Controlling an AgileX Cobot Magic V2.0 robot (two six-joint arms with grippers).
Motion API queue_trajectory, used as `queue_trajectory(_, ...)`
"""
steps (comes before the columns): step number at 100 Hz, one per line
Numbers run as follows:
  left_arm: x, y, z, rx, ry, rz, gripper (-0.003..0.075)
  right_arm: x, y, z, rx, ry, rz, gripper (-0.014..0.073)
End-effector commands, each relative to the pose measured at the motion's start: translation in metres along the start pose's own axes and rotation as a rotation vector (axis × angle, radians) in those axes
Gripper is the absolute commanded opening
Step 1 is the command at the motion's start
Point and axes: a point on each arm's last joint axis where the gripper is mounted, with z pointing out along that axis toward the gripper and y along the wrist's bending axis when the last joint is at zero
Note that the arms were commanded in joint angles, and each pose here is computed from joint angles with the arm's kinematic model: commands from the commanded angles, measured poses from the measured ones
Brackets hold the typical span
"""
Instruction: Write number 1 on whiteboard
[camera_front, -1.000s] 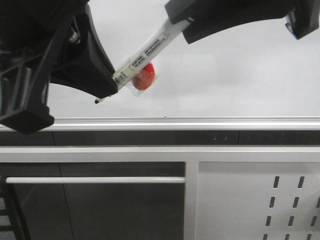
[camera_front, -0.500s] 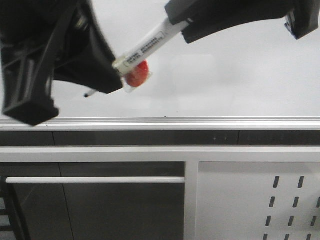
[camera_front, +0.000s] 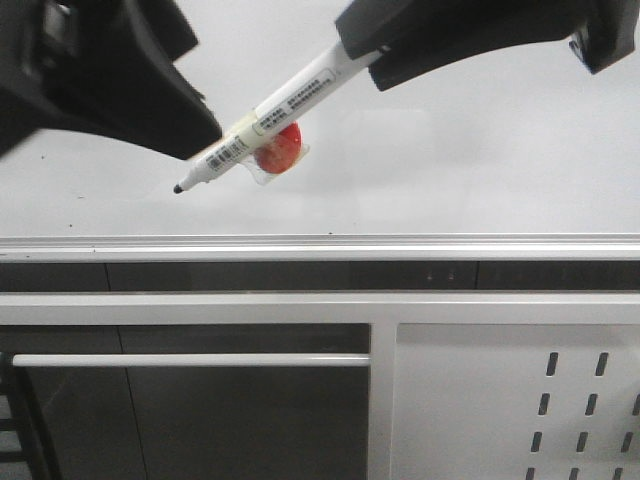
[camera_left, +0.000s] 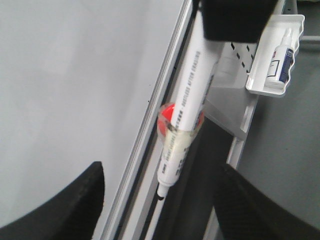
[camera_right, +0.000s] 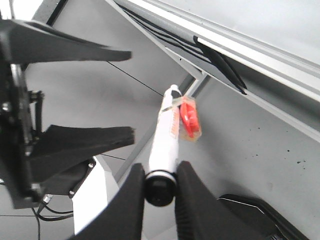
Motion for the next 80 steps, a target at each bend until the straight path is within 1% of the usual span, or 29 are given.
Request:
queue_trajectory(1, -0.009, 0.008, -0.023, -0.011, -0.089, -0.076, 0.0435, -0.011, 0.011, -0.009, -0.023, -0.065, -0.038, -0.0077)
queue_trajectory(10, -0.005, 0.008, -0.035, 0.001, -0.084, -0.121, 0.0431, -0.01, 0.012, -0.011, -0.014, -0.065, -0.072, -0.0077)
queue_trajectory(18, 0.0, 0.011, -0.048, -0.007, -0.081, -0.17, 0.0431, -0.008, 0.015, -0.017, 0.016, -0.069, -0.124, -0.0077)
queue_trajectory(30, 0.004, 0.015, -0.067, -0.029, -0.125, -0.273, 0.0424, -0.006, 0.025, -0.035, 0.065, -0.125, -0.208, -0.0076)
queue_trajectory(38, 0.006, 0.017, -0.077, -0.039, -0.159, -0.332, 0.0382, -0.005, 0.034, -0.048, 0.081, -0.172, -0.249, -0.0067)
queue_trajectory(45, 0.009, 0.017, -0.084, -0.044, -0.176, -0.354, 0.0342, 0.0, 0.039, -0.056, 0.098, -0.206, -0.274, -0.0067)
queue_trajectory(56, 0.017, 0.014, -0.09, -0.044, -0.19, -0.403, 0.0312, 0.011, 0.041, -0.066, 0.133, -0.252, -0.297, -0.0067)
queue_trajectory(68, 0.029, 0.01, -0.095, -0.037, -0.186, -0.49, 0.028, 0.026, 0.041, -0.076, 0.18, -0.341, -0.306, -0.0066)
queue_trajectory(80, 0.038, 0.006, -0.101, -0.035, -0.214, -0.551, 0.0218, 0.041, 0.044, -0.087, 0.208, -0.411, -0.328, -0.0066)
